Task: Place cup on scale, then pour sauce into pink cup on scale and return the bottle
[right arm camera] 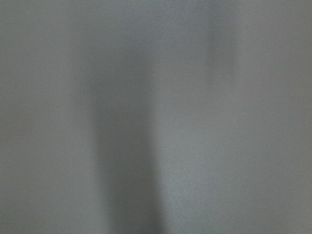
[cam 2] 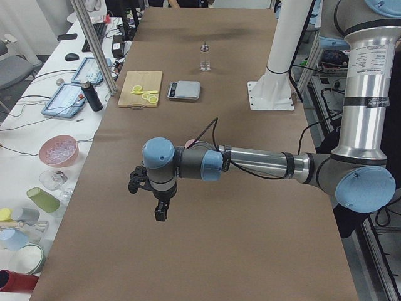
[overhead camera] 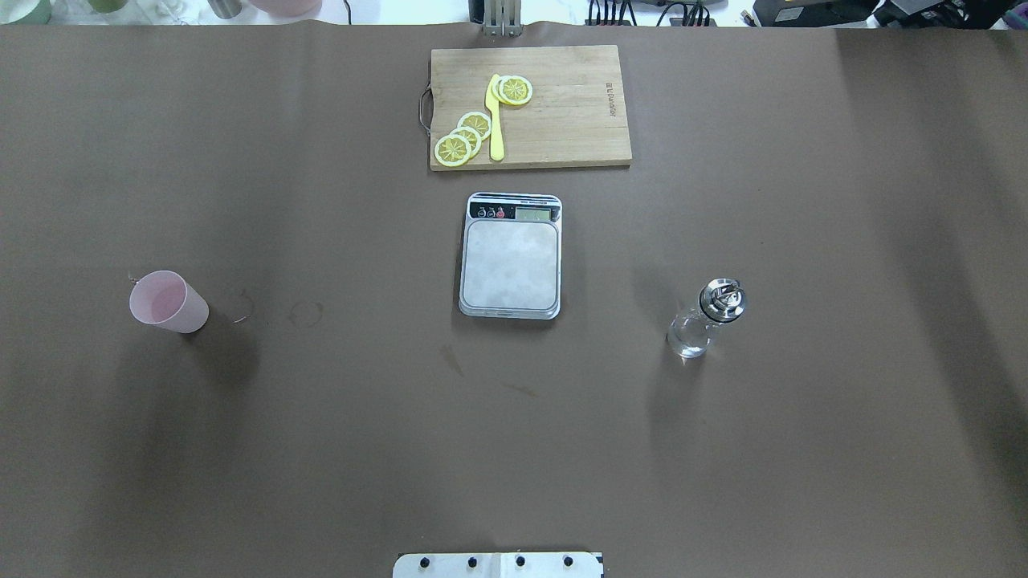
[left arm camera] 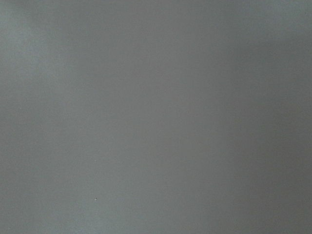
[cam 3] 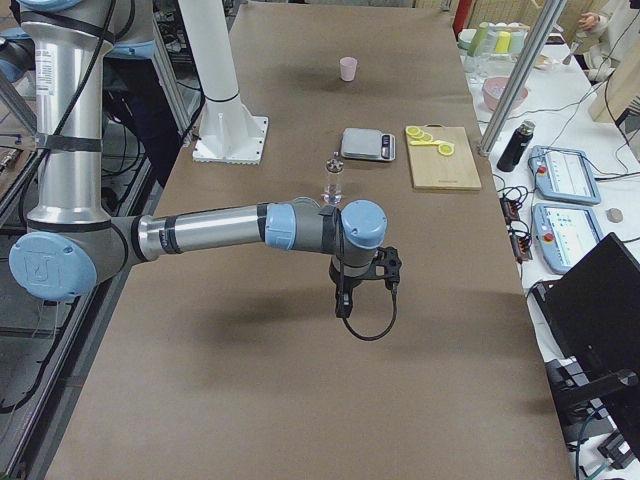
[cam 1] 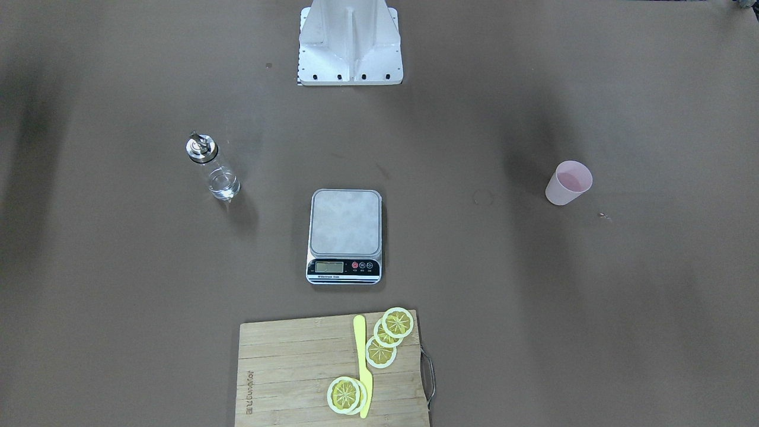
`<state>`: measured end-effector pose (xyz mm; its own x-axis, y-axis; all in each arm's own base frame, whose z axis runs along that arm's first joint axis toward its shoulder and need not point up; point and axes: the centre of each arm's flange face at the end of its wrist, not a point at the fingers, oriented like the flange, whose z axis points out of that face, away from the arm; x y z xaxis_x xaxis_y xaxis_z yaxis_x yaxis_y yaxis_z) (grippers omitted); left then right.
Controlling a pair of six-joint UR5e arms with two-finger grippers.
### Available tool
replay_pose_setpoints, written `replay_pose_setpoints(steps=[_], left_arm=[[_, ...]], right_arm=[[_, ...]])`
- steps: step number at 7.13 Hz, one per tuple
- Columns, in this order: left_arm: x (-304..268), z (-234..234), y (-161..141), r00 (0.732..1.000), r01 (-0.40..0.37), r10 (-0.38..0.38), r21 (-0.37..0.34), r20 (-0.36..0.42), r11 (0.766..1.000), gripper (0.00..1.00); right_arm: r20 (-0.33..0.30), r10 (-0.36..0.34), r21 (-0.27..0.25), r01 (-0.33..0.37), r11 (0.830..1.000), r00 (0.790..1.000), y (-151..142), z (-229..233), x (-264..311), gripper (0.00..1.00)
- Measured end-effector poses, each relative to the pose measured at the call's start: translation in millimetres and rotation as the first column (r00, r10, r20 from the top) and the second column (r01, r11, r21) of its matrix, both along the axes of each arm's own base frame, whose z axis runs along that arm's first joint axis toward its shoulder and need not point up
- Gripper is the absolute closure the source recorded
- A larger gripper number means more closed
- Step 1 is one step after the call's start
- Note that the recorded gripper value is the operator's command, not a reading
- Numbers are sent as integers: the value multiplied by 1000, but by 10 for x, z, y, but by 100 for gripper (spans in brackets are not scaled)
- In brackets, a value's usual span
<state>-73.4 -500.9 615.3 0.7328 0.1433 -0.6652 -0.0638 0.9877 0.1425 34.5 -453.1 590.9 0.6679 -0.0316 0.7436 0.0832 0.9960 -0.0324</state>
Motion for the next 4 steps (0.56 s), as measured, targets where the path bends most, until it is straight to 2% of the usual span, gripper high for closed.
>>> replay_pose_setpoints(steps=[4], left_arm=[[19,-39,-19,1000,-3,3,10,2,1000,2]], right_arm=[[-12,-19,13,19,1000,1000,22,1,-40,0]])
